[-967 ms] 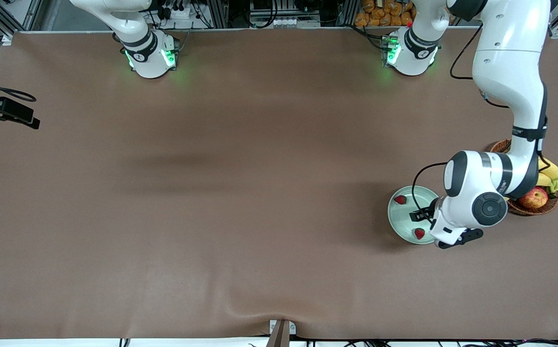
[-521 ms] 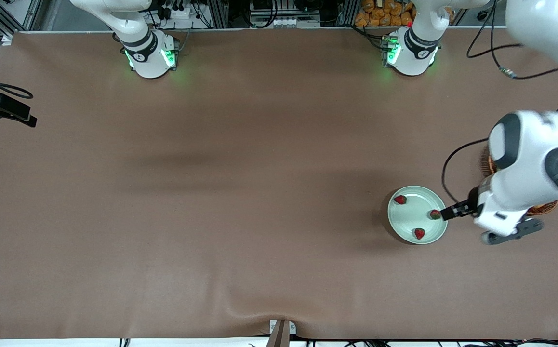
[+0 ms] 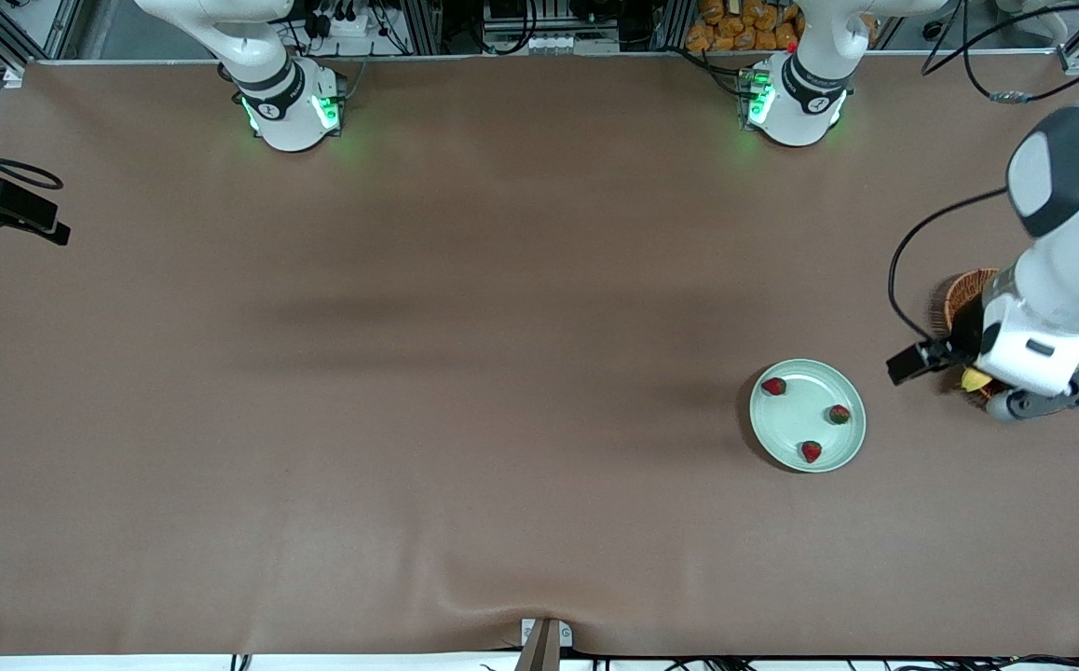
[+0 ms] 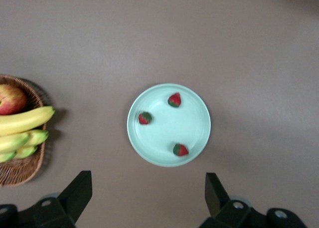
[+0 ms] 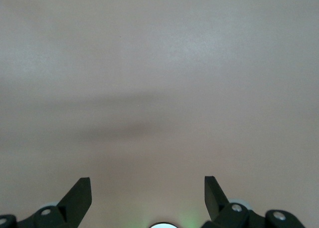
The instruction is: Collect all strawberries into plate
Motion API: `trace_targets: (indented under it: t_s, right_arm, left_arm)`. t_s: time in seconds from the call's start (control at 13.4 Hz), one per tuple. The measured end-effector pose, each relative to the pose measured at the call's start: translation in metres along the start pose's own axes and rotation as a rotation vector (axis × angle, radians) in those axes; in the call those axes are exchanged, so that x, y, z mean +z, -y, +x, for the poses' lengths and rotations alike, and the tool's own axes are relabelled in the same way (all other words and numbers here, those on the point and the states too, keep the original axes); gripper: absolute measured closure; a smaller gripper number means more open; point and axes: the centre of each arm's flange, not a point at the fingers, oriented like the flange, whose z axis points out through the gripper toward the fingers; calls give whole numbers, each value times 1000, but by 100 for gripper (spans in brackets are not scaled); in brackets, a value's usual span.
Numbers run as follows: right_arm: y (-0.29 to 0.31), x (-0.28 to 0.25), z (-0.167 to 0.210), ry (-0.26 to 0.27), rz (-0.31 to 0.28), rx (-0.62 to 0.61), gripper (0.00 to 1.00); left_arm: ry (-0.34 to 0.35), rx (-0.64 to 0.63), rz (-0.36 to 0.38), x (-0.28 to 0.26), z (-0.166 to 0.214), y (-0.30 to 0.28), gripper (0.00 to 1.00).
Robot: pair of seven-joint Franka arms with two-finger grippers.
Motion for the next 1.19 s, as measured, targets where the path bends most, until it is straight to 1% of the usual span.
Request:
trace_targets:
  t_s: [0.22, 0.52, 0.82, 1.19]
  right_arm:
    - [0, -1, -1, -1, 0, 0, 0]
    - [1, -2, -1, 1, 0, -2, 0]
    - [0, 0, -3, 18, -1, 0, 0]
    - [2, 0, -3, 21, -1, -5, 0]
  left_arm:
    - [17, 36, 4, -33, -21, 4, 0]
    - [10, 209, -1, -74, -36, 34, 0]
    - [21, 256, -4, -87, -45, 71, 0]
    - [16, 272, -3, -93, -63, 70, 0]
